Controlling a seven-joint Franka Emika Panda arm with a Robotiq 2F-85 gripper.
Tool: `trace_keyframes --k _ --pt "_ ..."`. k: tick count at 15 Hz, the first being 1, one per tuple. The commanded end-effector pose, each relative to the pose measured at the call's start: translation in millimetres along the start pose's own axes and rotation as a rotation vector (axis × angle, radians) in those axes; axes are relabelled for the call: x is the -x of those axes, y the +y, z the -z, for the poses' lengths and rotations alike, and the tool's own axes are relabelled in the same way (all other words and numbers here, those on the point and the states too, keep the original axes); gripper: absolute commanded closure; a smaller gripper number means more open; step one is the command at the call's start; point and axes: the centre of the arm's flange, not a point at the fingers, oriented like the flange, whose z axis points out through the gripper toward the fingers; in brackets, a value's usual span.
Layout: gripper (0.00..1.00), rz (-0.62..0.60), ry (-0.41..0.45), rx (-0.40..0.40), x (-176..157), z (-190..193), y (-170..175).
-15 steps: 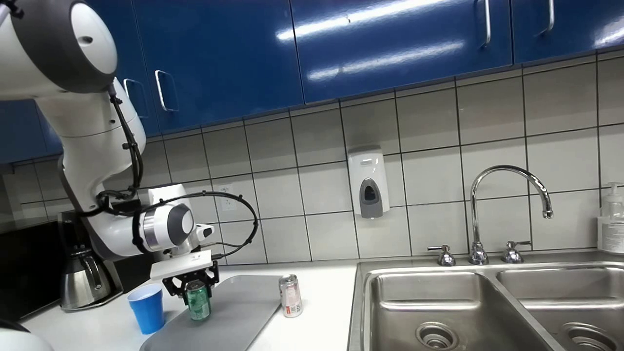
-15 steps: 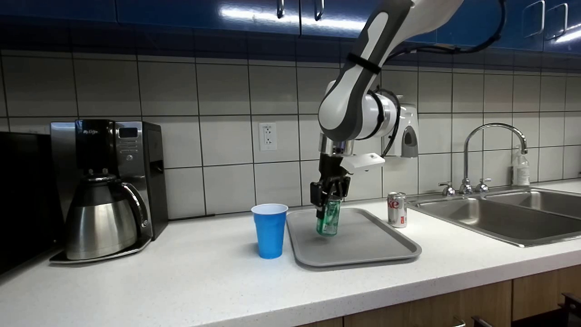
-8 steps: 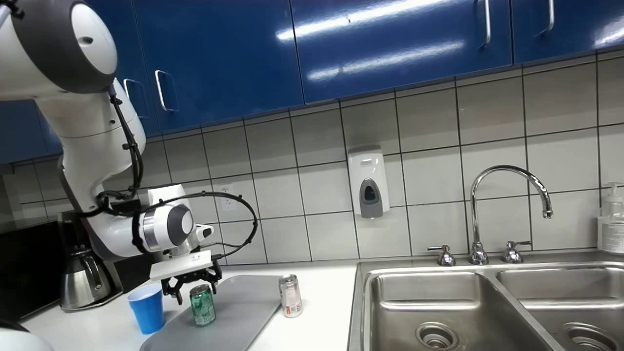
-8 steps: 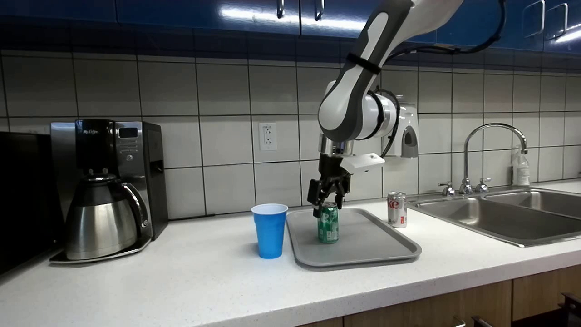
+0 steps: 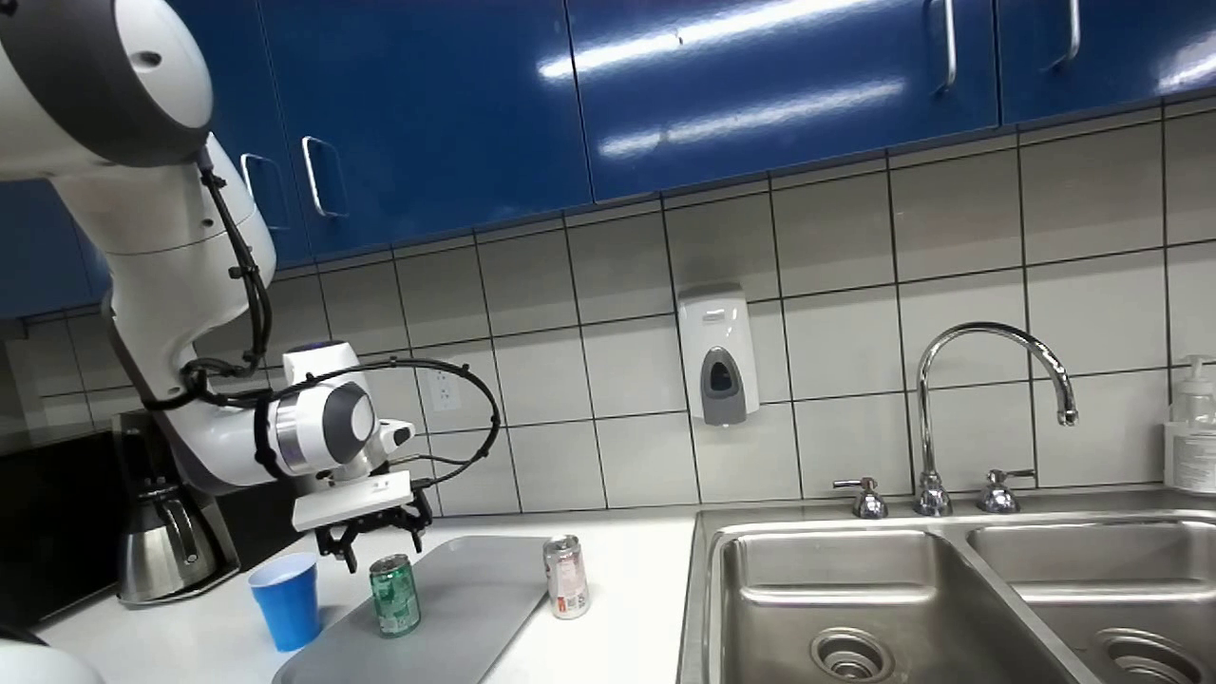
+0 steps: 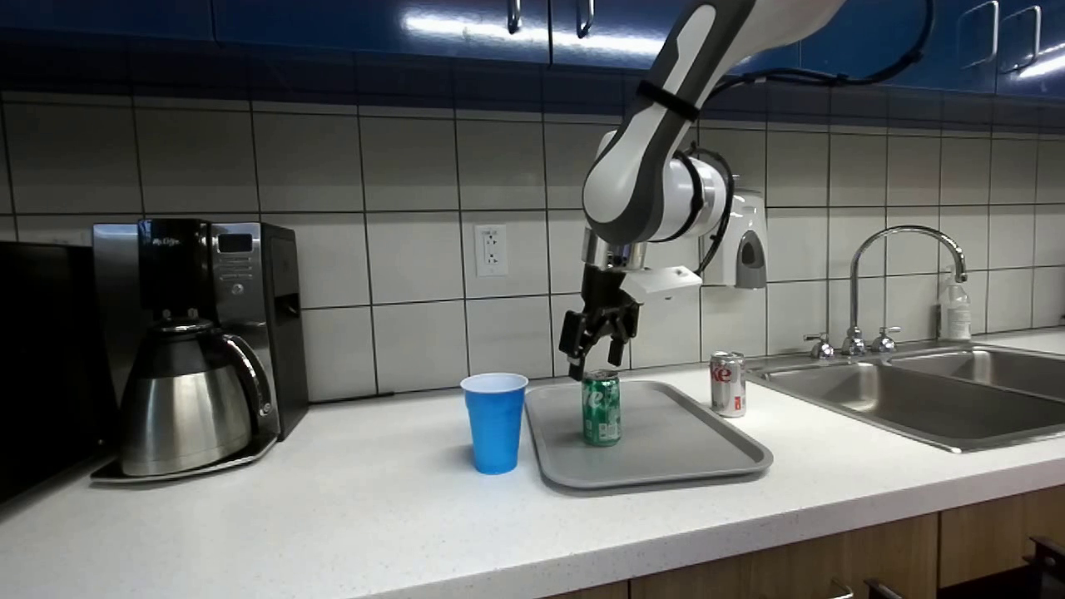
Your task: Place the cans on the grey tray.
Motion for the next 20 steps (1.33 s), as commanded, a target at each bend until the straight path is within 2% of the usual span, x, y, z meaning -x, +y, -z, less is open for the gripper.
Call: trace_keyframes --k 1,8,20 --pt "0.0 -0.013 0.054 0.011 1.3 30.5 6.9" --pt "0.0 -0.093 0.106 0.045 11.5 64.8 30.9" --pt "0.0 -0.292 0.057 0.129 70.5 72.2 107.9"
